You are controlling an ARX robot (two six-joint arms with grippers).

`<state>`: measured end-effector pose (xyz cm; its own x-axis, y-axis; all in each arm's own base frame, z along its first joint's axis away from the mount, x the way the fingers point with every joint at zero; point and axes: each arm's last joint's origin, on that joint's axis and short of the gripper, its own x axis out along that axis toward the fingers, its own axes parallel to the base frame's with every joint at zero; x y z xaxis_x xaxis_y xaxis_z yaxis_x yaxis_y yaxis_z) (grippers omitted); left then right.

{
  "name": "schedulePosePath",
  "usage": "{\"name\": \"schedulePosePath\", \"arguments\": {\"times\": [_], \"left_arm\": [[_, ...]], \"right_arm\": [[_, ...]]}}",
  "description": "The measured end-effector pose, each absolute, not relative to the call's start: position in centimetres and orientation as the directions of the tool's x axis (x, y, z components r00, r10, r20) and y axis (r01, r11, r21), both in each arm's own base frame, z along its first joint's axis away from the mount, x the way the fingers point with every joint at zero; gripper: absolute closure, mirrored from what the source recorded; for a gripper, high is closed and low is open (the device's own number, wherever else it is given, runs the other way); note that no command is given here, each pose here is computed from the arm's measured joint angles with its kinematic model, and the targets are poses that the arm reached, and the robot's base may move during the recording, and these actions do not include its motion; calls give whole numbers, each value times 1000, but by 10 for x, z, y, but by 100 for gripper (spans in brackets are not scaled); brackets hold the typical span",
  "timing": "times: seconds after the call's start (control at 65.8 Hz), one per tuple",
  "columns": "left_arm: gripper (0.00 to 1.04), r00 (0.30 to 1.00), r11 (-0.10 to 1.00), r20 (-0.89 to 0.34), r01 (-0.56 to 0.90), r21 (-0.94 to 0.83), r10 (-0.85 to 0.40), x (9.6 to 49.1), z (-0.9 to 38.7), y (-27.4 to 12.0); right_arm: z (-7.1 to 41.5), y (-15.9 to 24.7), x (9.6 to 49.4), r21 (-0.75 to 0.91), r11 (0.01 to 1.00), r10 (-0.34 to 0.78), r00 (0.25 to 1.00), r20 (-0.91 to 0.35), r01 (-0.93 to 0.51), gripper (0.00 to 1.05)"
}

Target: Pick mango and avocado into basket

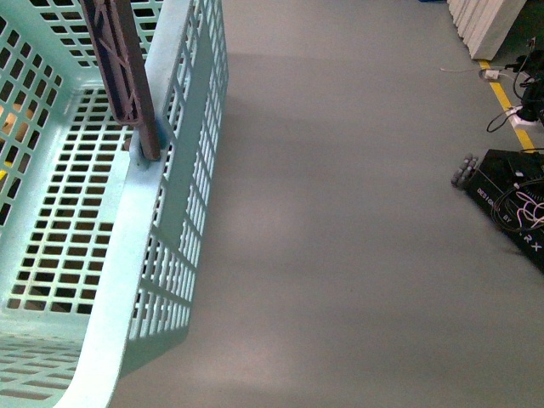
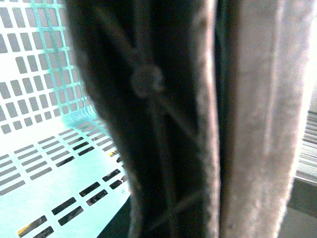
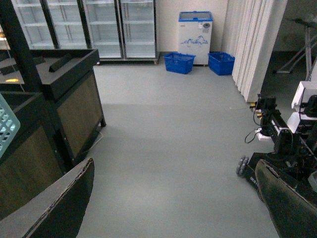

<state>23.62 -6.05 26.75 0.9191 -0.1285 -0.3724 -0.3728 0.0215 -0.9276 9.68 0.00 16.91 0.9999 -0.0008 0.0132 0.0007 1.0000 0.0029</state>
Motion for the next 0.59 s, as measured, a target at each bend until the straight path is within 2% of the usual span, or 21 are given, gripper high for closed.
{"name": "schedulePosePath", "arguments": {"times": [0.365, 0.593], "left_arm": [[90, 914, 10, -373, -377, -926, -161, 236, 267, -63], [90, 920, 13, -369, -370, -929, -130, 236, 268, -62]], "right_arm": [[169, 0, 97, 3, 1000, -3, 1000, 13, 3, 9], [169, 0, 97, 3, 1000, -2, 1000, 14, 2, 9]]}}
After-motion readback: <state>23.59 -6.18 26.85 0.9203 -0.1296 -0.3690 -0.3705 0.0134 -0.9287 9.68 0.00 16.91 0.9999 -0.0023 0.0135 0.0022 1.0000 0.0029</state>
